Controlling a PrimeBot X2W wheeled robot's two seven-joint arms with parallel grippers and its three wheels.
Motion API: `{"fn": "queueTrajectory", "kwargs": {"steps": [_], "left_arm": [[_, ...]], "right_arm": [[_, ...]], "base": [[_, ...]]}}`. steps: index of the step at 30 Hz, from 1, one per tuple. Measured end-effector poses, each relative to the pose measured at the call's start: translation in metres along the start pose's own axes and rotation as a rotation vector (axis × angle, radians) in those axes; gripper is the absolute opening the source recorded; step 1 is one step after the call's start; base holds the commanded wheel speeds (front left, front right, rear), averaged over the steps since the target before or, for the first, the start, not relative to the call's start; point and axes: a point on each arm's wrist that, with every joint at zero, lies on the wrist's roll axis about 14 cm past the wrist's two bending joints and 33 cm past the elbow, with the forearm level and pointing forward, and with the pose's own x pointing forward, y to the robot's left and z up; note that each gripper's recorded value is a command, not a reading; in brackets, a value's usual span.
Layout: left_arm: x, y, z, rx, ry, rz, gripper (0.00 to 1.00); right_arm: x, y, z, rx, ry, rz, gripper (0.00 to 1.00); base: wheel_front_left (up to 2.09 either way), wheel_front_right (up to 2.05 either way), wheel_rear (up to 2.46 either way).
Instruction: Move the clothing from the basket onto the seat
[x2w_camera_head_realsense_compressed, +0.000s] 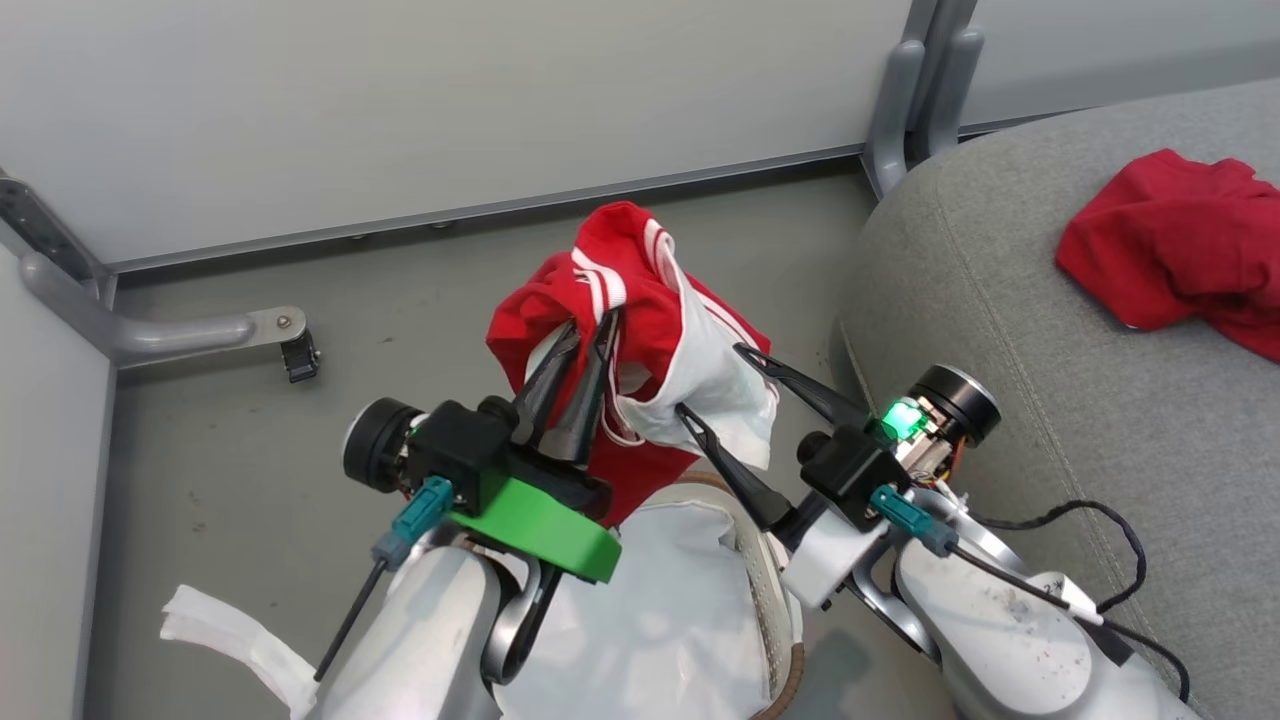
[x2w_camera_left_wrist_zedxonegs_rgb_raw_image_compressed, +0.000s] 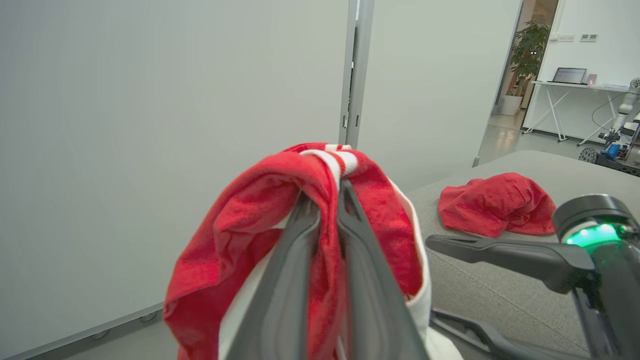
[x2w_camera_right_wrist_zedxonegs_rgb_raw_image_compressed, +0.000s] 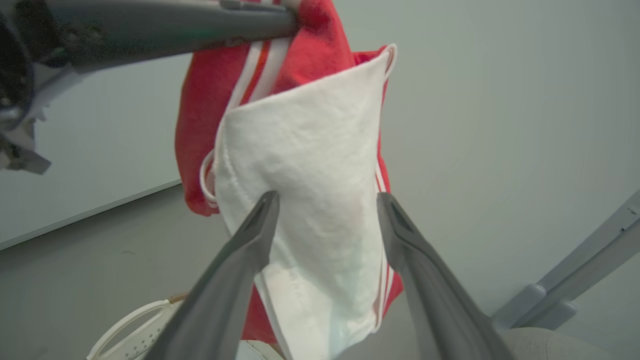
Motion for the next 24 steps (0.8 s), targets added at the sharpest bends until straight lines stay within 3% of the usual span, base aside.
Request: {"fn": "queueTrajectory", "kwargs": {"steps": [10,11,12,13,18,19,20,21,24], "left_arm": [[-0.014,-0.032,-0.011,-0.040,0.046,-0.078,0.00],[-0.015,-0.033,-0.011,-0.043,0.048,-0.079,0.00],[-0.017,-0.033,-0.011,-0.046,0.051,-0.077,0.00],[-0.018,-0.032,-0.012,-0.045,0.054,-0.073,0.00],[-0.024,-0.021,-0.011,-0.034,0.058,-0.033,0.00],[-0.025,-0.017,-0.009,-0.027,0.053,-0.024,0.04],[-0.025,-0.015,-0.007,-0.022,0.048,-0.018,0.43],[-0.025,-0.013,-0.007,-0.022,0.046,-0.013,1.00],[-0.024,-0.007,-0.006,-0.017,0.043,0.004,1.00]], "right_arm": [[0.033,0.028,-0.009,-0.028,0.041,0.125,1.00],[0.035,0.030,-0.009,-0.014,0.038,0.128,0.96],[0.037,0.033,-0.010,-0.007,0.041,0.136,0.22],[0.038,0.036,-0.012,0.004,0.045,0.143,0.00],[0.042,0.048,-0.010,0.065,0.034,0.156,0.00],[0.042,0.046,-0.009,0.077,0.029,0.148,0.00],[0.042,0.045,-0.008,0.084,0.025,0.140,0.00],[0.041,0.042,-0.007,0.094,0.023,0.126,0.00],[0.032,0.029,-0.013,0.127,0.034,0.068,0.00]], "base": [[0.00,0.00,0.00],[0.00,0.00,0.00],[0.00,0.00,0.00],[0.00,0.00,0.00],[0.00,0.00,0.00],[0.00,0.00,0.00],[0.00,0.00,0.00],[0.00,0.00,0.00],[0.00,0.00,0.00]]}}
